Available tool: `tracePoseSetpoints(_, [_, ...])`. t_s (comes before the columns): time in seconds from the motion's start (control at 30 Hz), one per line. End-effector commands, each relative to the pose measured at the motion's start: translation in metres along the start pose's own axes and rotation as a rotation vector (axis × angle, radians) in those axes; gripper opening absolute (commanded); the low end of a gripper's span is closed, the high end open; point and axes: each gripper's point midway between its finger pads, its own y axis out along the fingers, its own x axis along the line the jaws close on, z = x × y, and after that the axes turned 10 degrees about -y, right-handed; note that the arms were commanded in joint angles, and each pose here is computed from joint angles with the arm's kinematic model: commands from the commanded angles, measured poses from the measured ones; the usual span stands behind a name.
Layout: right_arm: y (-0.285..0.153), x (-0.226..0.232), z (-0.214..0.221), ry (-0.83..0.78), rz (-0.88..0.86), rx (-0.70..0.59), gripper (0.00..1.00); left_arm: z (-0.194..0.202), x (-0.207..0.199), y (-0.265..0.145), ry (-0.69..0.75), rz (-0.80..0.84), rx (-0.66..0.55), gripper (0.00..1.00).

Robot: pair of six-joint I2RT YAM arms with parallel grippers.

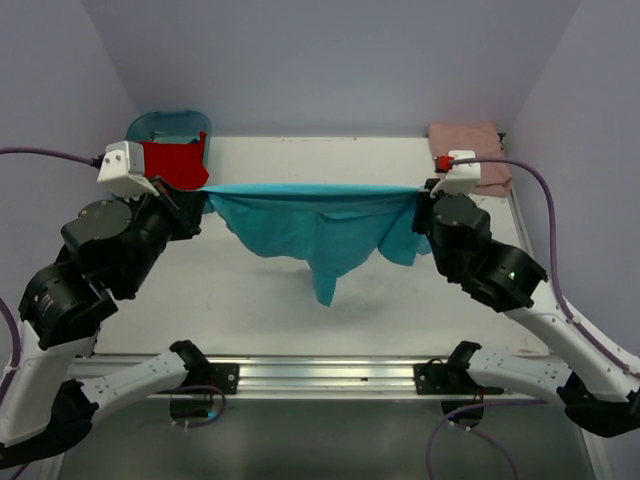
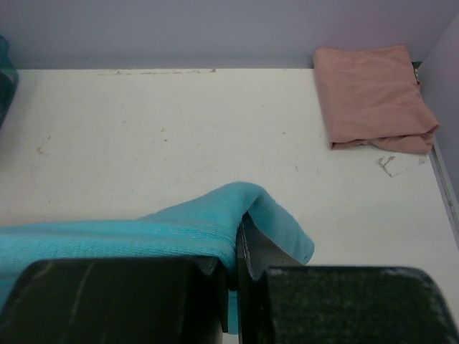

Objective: Fold and stack the t-shirts
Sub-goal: Flatten the tshirt out

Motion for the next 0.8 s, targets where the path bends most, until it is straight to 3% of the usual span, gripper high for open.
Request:
tracePoseSetpoints(0.0, [0.01,-0.009,0.001,-0.07,0.103,0.046,0.0,-0.018,0.008,0.011,0.019,-0.086,-0.092,0.05])
tracePoseSetpoints(0.2, [0.019,0.007,0.004,-0.077,0.081,0.09,0.0,-0.014,-0.019,0.028,0.017,-0.026,-0.053,0.01])
tracePoseSetpoints(0.4, [-0.007,0.013,0.003,-0.041,-0.106,0.063,0.0,-0.015,-0.016,0.012,-0.031,0.034,-0.07,0.0])
tracePoseSetpoints(0.57, [-0.037,0.041,0.013,-0.064,-0.393,0.048,0.0,0.02,-0.049,0.005,0.022,0.287,0.058,0.0])
tracePoseSetpoints(0.63, [-0.07,0.054,0.004,-0.037,-0.593,-0.015,0.0,0.029,-0.071,-0.016,0.03,0.453,0.123,0.0])
tracePoseSetpoints(0.7, [-0.112,0.054,-0.012,0.003,-0.766,-0.121,0.0,0.02,-0.09,-0.046,0.022,0.617,0.115,0.0])
tracePoseSetpoints(0.77, [-0.129,0.045,-0.025,0.059,-0.791,-0.179,0.0,0.017,-0.1,-0.068,0.013,0.719,0.128,0.0])
